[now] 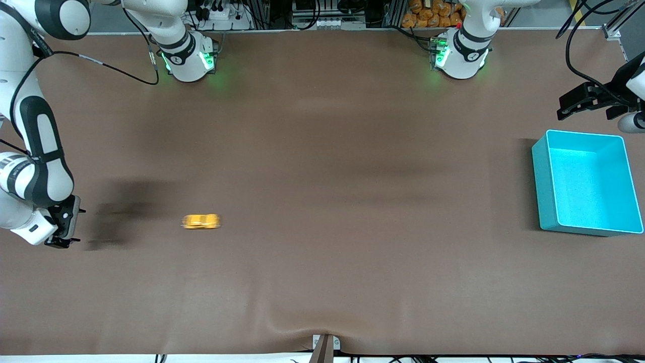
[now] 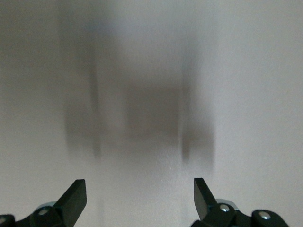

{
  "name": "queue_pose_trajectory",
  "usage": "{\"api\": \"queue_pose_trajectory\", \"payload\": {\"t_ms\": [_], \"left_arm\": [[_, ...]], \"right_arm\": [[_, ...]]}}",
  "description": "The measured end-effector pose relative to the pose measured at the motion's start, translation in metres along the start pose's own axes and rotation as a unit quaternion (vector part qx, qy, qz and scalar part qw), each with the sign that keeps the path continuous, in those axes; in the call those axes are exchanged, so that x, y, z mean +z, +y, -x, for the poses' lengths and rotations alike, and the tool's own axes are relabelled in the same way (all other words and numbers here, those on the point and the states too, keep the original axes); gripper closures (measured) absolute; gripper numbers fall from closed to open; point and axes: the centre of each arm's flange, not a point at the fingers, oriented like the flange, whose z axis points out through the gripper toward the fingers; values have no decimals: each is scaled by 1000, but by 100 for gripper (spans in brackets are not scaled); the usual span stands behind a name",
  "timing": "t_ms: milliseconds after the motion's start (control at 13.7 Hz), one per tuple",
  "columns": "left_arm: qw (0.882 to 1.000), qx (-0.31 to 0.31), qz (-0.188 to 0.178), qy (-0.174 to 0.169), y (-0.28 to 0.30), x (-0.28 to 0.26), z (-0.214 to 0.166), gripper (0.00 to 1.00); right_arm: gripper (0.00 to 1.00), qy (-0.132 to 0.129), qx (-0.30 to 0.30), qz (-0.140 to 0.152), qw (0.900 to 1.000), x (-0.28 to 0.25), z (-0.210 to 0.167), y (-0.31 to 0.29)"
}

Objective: Wind and store yellow beetle car
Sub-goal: 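Swing the right gripper toward the table middle and release the car, then withdraw the right gripper while the left gripper reaches the car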

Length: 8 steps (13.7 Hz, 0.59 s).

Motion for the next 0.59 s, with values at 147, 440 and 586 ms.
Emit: {"api": "queue_pose_trajectory", "payload": {"t_ms": [147,440,586], "left_arm": [[1000,-3,0,-5,0,5,-1,0],[1000,-10,-2,-21,-3,20,-5,0],[999,-15,-2,-28,-2,25,-6,0]], "right_arm": [[0,5,4,-7,1000,-26,-20,4],[0,5,14,-16,1000,-68,-86,16],[0,4,24,-22,999,-79,-113,18]]}}
